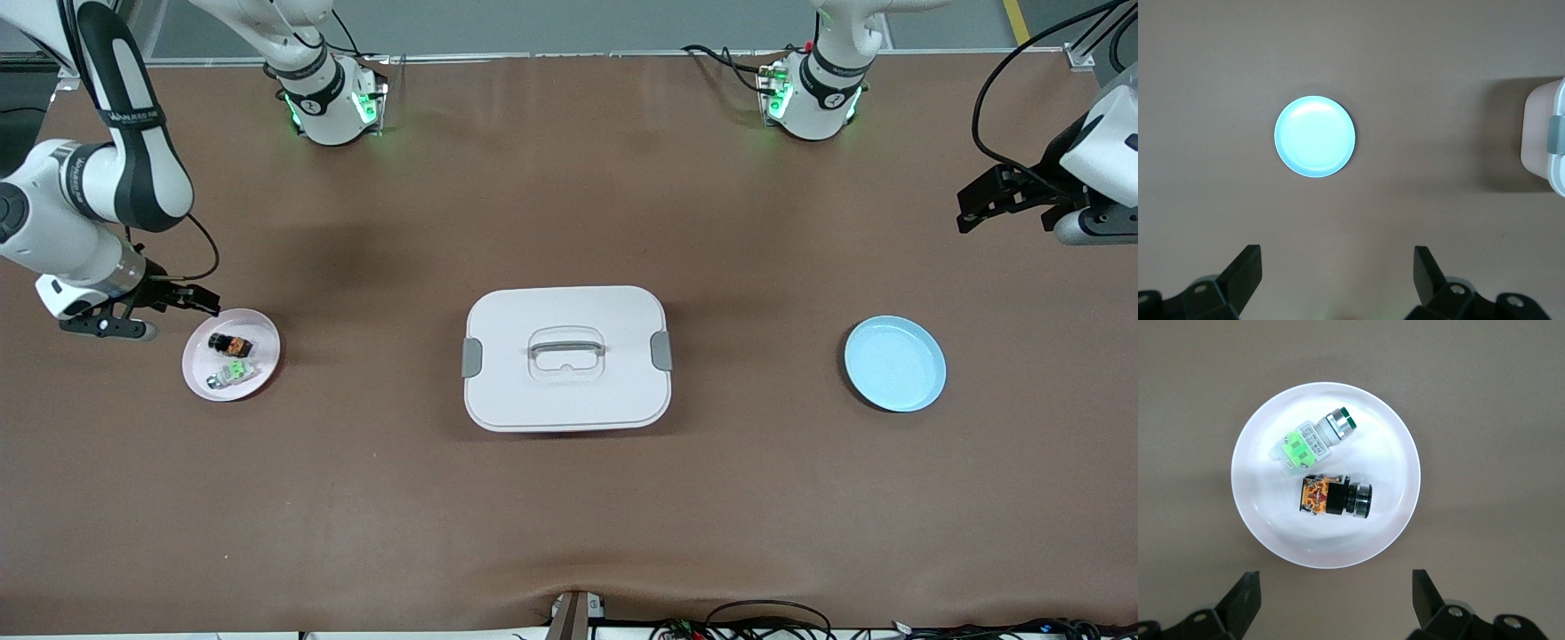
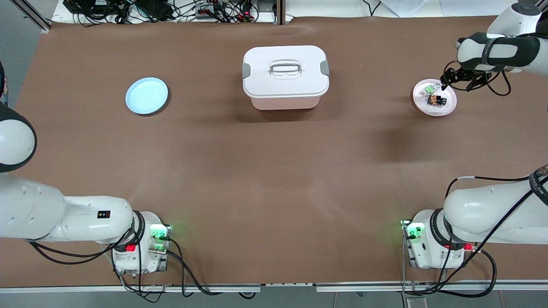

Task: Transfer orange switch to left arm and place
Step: 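Move the right gripper down over the white plate's black switch, then close the right gripper on the black orange switch and lift it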

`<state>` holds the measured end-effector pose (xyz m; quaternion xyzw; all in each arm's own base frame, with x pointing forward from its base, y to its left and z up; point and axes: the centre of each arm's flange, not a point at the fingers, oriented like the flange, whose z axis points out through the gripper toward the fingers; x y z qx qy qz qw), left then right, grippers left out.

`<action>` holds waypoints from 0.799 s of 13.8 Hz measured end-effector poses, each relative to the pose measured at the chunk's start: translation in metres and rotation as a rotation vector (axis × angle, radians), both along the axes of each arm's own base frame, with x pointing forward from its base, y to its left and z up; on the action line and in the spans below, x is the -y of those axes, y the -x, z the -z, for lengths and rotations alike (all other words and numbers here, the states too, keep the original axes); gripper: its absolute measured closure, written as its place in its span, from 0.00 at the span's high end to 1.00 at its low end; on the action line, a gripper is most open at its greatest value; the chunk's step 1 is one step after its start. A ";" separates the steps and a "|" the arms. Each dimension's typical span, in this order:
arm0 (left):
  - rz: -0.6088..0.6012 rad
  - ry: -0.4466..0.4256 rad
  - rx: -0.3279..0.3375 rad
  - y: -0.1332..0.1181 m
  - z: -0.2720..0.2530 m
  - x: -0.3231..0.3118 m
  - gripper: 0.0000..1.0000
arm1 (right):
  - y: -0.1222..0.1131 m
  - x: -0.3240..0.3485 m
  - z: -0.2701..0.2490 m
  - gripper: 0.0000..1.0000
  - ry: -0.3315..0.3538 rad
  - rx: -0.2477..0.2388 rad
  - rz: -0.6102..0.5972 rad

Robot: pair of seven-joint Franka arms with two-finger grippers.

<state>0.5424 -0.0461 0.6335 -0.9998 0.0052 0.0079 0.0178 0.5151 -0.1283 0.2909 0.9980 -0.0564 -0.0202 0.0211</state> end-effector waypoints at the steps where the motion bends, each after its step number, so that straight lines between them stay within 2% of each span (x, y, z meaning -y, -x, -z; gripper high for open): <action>1: 0.000 0.000 -0.001 0.000 0.001 0.000 1.00 | -0.001 0.001 0.008 1.00 0.001 0.004 0.018; 7: 0.000 0.000 -0.004 -0.001 0.002 0.000 1.00 | -0.006 -0.001 0.056 1.00 0.003 0.012 0.169; 11: -0.001 0.000 -0.005 -0.001 0.003 -0.001 1.00 | -0.009 -0.003 0.080 1.00 0.003 0.021 0.194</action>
